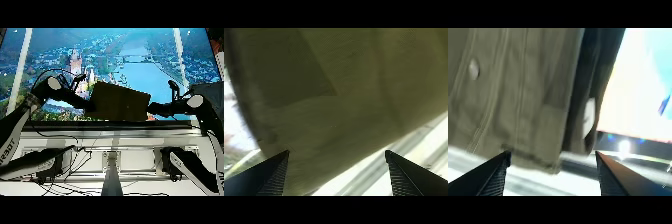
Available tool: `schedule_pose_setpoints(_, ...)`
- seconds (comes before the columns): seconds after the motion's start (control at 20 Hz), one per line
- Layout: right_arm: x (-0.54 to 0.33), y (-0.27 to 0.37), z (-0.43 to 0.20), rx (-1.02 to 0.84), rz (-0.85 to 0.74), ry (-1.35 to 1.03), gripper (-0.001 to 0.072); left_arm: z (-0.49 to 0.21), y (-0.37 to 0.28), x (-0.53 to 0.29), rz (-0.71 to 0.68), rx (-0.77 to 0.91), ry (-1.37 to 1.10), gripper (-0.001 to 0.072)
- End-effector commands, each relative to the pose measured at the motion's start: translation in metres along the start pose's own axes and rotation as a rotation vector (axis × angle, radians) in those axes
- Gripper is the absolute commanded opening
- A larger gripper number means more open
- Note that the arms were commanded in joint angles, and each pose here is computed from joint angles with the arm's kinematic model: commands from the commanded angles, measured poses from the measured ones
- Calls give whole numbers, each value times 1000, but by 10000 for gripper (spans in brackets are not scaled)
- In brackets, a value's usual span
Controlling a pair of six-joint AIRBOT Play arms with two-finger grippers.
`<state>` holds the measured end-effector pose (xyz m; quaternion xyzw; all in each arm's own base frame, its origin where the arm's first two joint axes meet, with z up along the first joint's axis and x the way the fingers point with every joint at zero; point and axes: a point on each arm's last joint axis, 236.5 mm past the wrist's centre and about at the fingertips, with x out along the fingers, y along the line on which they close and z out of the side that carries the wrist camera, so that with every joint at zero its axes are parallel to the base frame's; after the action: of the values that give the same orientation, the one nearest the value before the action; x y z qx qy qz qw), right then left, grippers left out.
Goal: Fold the clothes and pants, and hang the long-sleeved shirts on hangers.
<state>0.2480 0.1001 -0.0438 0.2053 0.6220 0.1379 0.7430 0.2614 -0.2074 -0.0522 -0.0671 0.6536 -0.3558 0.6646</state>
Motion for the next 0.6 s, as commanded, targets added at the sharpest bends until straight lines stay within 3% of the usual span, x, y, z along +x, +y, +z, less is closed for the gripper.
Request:
schedule_pose_setpoints(0.0,7,-13,30,24,-37,-104,596,12,-7,5,-47,-40,-40,687)
schedule_pose_setpoints(0.25,47,-31,34,188,-10,13,596,12,-7,5,-46,-40,-40,686)
schedule_pose_setpoints(0.55,78,8,44,282,261,106,588,13,8,20,-31,-75,-26,686)
